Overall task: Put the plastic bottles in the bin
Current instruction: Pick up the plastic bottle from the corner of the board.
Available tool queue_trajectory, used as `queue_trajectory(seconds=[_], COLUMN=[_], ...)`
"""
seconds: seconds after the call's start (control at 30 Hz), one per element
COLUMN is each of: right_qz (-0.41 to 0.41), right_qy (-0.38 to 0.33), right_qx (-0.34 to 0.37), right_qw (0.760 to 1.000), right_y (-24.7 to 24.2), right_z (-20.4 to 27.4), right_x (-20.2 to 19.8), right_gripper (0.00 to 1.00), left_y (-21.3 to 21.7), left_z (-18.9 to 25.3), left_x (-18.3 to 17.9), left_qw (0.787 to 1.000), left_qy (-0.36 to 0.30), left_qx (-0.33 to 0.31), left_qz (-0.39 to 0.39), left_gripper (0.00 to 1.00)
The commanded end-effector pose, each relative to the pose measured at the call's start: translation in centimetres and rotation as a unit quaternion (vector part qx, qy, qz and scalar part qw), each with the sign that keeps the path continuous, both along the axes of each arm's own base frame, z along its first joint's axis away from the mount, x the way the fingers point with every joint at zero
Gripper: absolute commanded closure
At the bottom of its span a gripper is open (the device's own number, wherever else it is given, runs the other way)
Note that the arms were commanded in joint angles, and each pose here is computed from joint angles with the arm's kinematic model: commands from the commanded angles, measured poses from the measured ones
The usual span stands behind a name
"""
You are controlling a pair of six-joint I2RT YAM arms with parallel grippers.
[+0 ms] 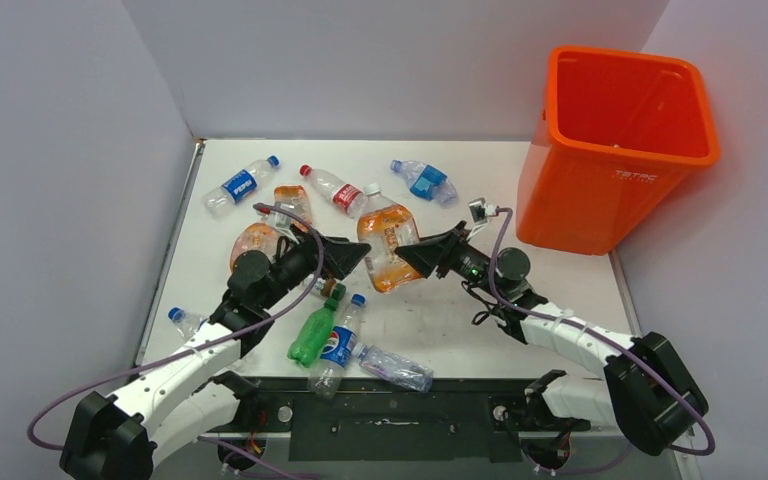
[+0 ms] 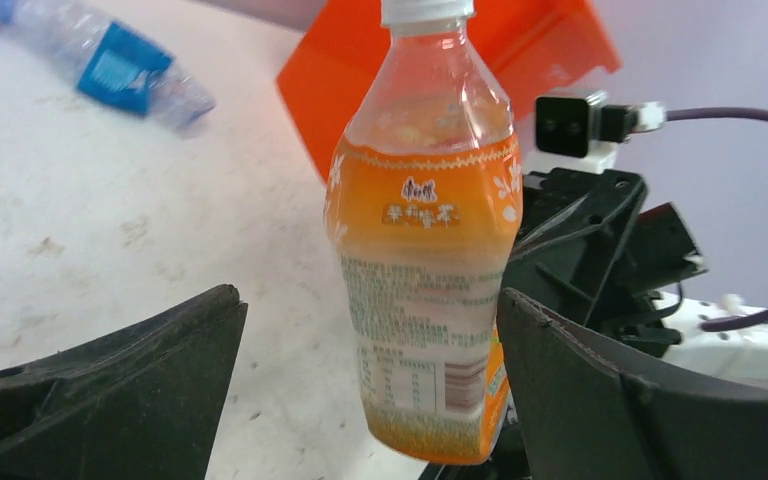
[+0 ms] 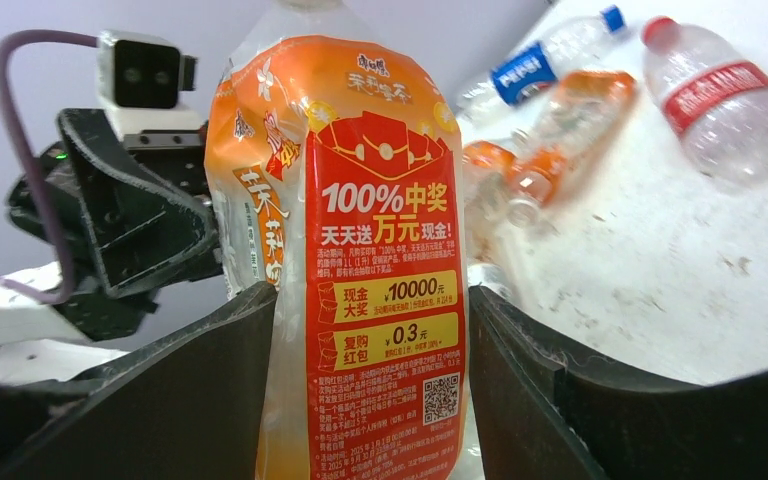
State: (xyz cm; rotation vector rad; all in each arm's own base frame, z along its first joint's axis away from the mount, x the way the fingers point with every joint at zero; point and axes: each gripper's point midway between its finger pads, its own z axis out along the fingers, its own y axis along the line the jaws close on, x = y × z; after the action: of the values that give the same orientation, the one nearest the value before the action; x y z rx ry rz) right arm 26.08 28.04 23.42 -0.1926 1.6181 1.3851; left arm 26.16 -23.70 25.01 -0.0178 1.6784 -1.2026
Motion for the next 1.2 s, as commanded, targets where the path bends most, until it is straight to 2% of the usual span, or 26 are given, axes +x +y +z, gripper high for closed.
queue_trajectory(seconds=[0.0, 0.13, 0.33, 0.37, 0.47, 0.57, 0.6, 0.63, 0.7, 0.77, 0.87, 0.93, 1.07, 1.17], right_qz=[0.011, 0.009, 0.000, 0.002, 0.006, 0.003, 0.001, 0.000, -0.004, -0.020, -0.068, -0.094, -0.116, -0.117], right_qy=[-0.094, -0.108, -0.117, -0.117, -0.119, -0.120, -0.121, -0.120, -0.118, -0.115, -0.130, -0.143, -0.137, -0.135], right_qx=[0.088, 0.118, 0.156, 0.155, 0.146, 0.124, 0.115, 0.103, 0.072, 0.023, -0.038, -0.072, -0.136, -0.149], right_qw=[0.992, 0.987, 0.981, 0.981, 0.982, 0.985, 0.986, 0.987, 0.990, 0.993, 0.988, 0.983, 0.974, 0.973], right_y=[-0.2, -0.1, -0.1, 0.2, 0.8, 1.2, 1.3, 1.3, 1.2, 0.6, -2.0, -3.6, -4.5, -4.0], right_z=[6.8, 8.2, 9.5, 9.4, 9.4, 9.4, 9.5, 9.5, 9.4, 9.1, 9.6, 11.4, 14.3, 16.4], right_x=[-2.6, -3.9, -4.4, -4.5, -4.6, -4.5, -4.4, -4.4, -4.5, -4.3, -4.4, -4.6, -3.8, -3.1], right_gripper=[0.67, 0.69, 0.70, 0.70, 0.69, 0.58, 0.50, 0.37, 0.17, 0.06, 0.00, 0.04, 0.05, 0.04], left_y=[-1.0, -2.3, -3.9, -4.1, -4.6, -4.7, -4.7, -4.6, -4.2, -3.7, -2.8, -2.4, -2.6, -2.8], left_z=[8.0, 10.0, 10.3, 10.4, 10.6, 10.7, 10.8, 11.1, 11.7, 12.1, 12.5, 12.3, 10.5, 8.7], left_x=[-2.9, -4.2, -6.0, -6.1, -6.8, -6.7, -6.7, -6.6, -6.4, -5.8, -4.9, -4.2, -3.3, -3.4], left_qw=[0.986, 0.977, 0.964, 0.963, 0.958, 0.958, 0.958, 0.958, 0.959, 0.962, 0.961, 0.952, 0.911, 0.885], left_qy=[-0.122, -0.145, -0.144, -0.145, -0.152, -0.156, -0.159, -0.168, -0.185, -0.205, -0.244, -0.276, -0.346, -0.382], left_qx=[-0.083, -0.080, -0.087, -0.086, -0.076, -0.055, -0.048, -0.045, -0.036, -0.019, 0.023, 0.077, 0.211, 0.254], left_qz=[-0.078, -0.138, -0.205, -0.210, -0.233, -0.236, -0.233, -0.228, -0.212, -0.181, -0.132, -0.106, -0.084, -0.082], left_gripper=[0.04, 0.04, 0.03, 0.01, 0.19, 0.44, 0.50, 0.55, 0.60, 0.63, 0.66, 0.67, 0.67, 0.67])
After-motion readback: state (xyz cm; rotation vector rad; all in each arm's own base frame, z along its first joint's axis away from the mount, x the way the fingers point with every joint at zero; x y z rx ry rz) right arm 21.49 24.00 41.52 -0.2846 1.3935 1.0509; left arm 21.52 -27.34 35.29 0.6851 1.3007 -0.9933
